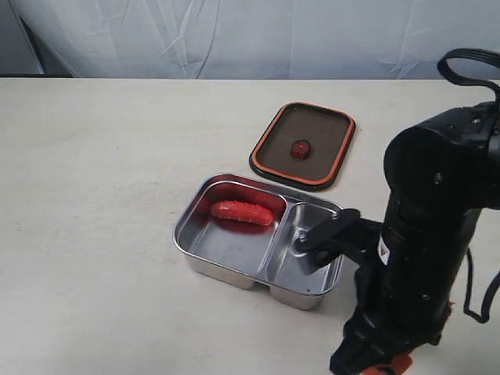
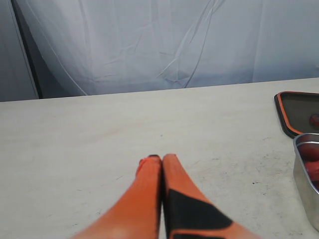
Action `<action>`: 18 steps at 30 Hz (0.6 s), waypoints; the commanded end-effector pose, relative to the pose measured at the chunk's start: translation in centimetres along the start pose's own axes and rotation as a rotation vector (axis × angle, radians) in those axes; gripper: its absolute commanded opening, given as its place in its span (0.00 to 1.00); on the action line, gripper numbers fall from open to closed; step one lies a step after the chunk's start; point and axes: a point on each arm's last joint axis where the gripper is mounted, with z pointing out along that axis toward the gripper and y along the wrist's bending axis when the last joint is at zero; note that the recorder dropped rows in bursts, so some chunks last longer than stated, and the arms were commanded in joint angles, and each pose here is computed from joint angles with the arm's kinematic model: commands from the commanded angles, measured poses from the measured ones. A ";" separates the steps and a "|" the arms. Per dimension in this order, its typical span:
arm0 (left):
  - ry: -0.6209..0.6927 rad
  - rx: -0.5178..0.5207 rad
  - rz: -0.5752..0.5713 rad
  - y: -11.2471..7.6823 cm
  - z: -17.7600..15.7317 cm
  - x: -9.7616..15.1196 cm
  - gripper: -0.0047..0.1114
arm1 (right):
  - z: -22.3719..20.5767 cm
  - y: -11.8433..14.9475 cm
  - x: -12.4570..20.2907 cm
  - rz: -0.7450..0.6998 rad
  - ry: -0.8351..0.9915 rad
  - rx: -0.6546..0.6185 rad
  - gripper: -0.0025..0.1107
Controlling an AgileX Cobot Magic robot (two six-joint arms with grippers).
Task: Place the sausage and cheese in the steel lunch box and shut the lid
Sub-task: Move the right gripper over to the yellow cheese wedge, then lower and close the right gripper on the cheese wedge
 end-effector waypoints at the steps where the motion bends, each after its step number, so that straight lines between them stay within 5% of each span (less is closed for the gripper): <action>1: -0.010 -0.001 -0.001 0.0 0.0 0.0 0.04 | 0.4 -1.4 0.8 0.289 0.048 0.157 0.46; 7: -0.010 -0.001 -0.001 0.0 0.0 0.0 0.04 | 2.6 -2.0 2.1 0.557 0.048 0.188 0.46; 13: -0.010 -0.001 -0.001 0.0 0.0 0.0 0.04 | 2.3 -1.8 1.8 0.899 -0.197 0.089 0.46; 18: -0.010 -0.001 -0.001 0.0 0.0 0.0 0.04 | 0.7 -3.0 2.3 1.102 -0.365 0.168 0.46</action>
